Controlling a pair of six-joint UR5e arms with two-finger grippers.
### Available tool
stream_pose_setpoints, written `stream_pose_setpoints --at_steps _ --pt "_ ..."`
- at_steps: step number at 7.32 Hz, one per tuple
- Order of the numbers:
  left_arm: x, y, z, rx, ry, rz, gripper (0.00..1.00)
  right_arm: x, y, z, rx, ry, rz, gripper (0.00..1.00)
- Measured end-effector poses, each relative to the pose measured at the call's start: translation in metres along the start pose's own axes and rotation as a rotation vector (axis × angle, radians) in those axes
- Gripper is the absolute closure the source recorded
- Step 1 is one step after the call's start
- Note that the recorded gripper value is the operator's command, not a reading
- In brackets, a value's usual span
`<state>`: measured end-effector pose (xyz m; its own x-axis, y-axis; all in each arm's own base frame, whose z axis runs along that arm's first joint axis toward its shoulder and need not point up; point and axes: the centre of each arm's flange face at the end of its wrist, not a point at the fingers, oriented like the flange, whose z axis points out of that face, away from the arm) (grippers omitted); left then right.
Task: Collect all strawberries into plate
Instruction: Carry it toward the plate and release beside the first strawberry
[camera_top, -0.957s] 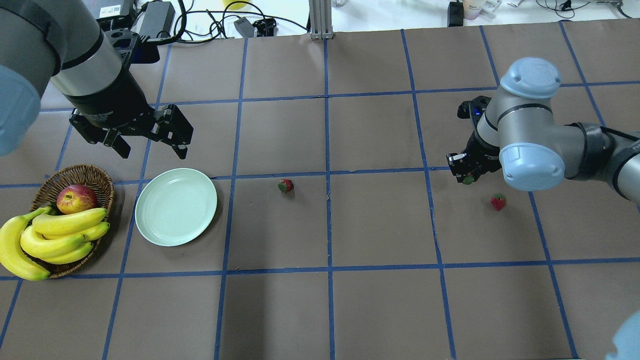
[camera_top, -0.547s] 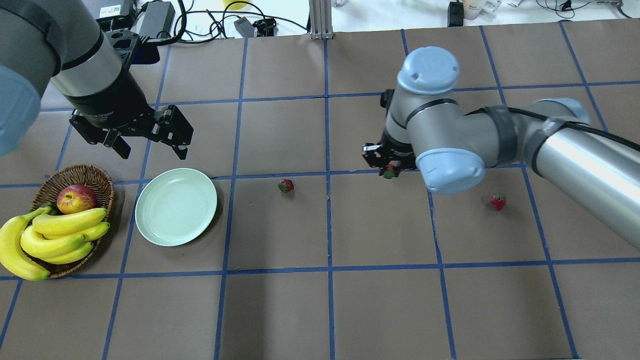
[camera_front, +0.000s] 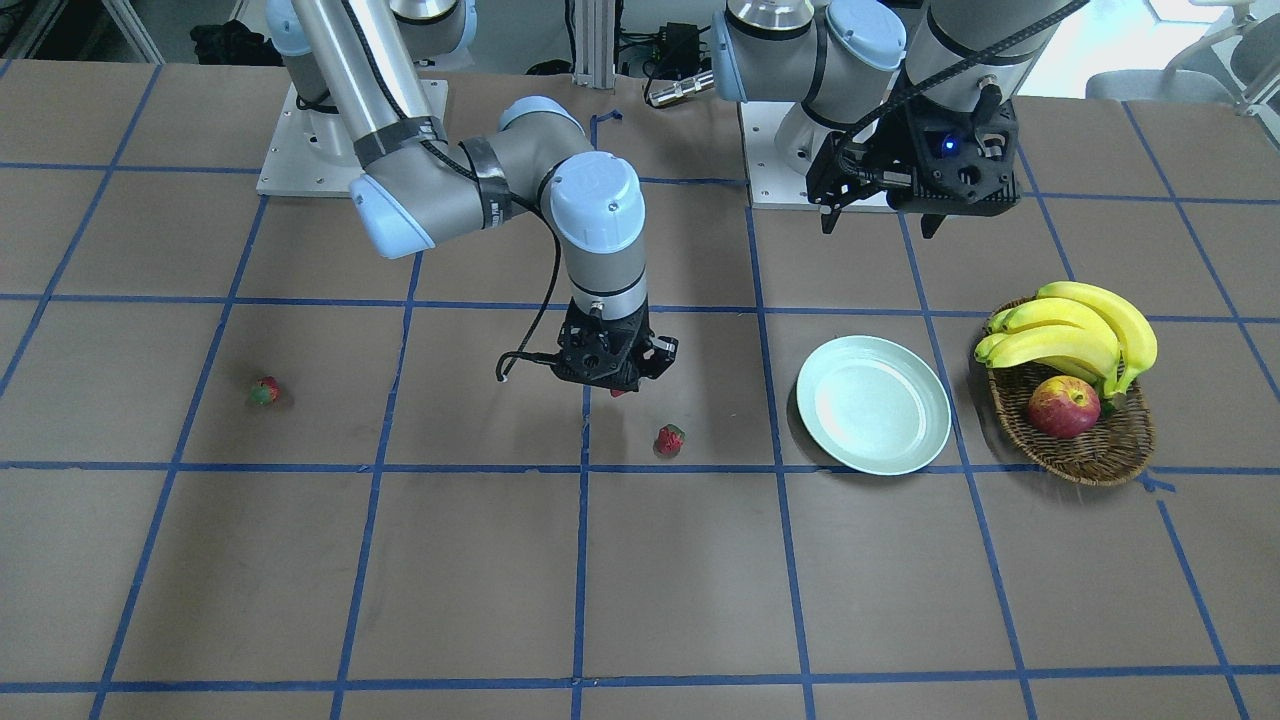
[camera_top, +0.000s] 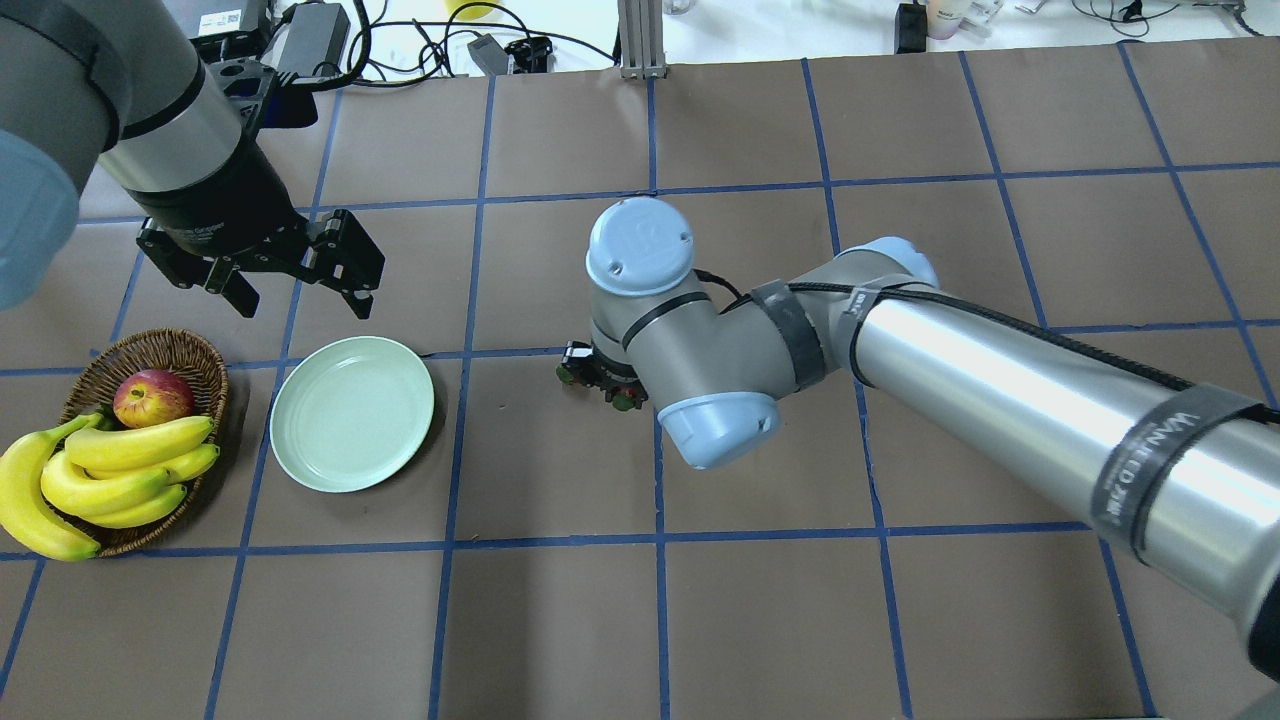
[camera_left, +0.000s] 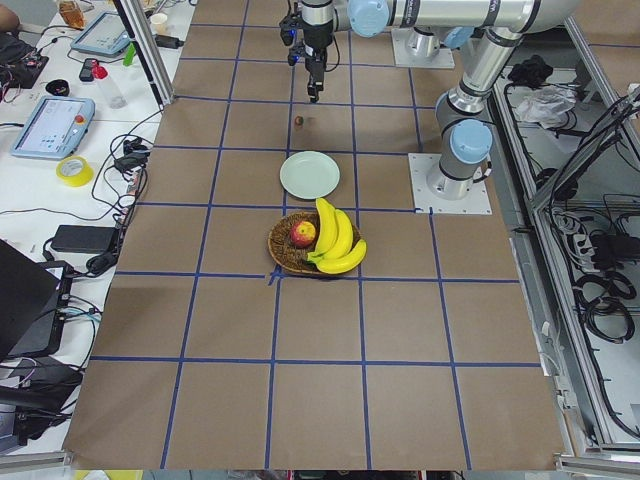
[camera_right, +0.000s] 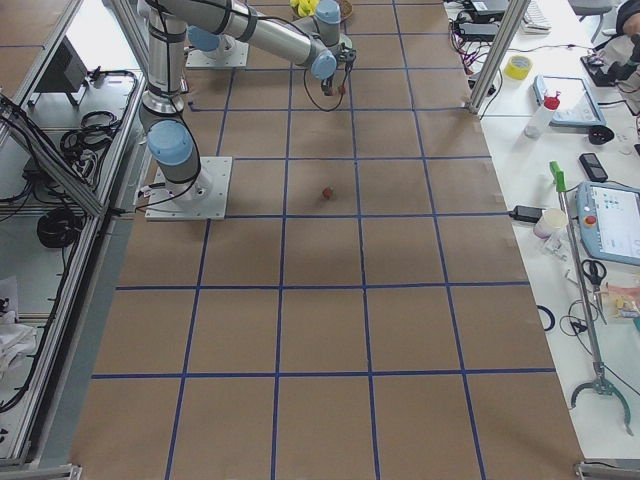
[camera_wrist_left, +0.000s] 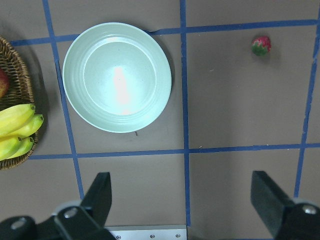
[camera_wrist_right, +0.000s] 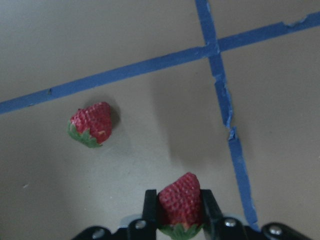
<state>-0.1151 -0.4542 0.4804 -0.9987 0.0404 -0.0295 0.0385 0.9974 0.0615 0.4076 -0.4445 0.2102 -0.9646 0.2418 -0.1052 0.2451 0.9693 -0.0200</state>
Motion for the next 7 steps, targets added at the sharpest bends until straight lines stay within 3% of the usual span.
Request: stream_pose_setpoints --at_steps 1,3,4,6,7 --pt "0.0 0.0 0.0 0.0 0.001 0.001 0.0 -0.006 0.009 0.011 -0.003 0.007 0.009 0.86" --pt "0.001 0.0 0.001 0.0 0.003 0.001 0.0 -0.007 0.015 0.028 -0.023 0.022 0.022 0.17" --pt "0.001 -0.001 0.001 0.0 0.003 0.002 0.0 -0.007 0.017 0.031 -0.028 0.028 0.026 0.01" --pt "0.002 -0.001 0.002 -0.001 0.006 0.002 0.0 -0.007 0.016 0.019 -0.016 0.03 0.028 0.0" --pt "0.002 -0.001 0.002 0.002 0.011 0.001 0.0 0.006 0.004 -0.005 -0.019 0.041 0.023 0.0"
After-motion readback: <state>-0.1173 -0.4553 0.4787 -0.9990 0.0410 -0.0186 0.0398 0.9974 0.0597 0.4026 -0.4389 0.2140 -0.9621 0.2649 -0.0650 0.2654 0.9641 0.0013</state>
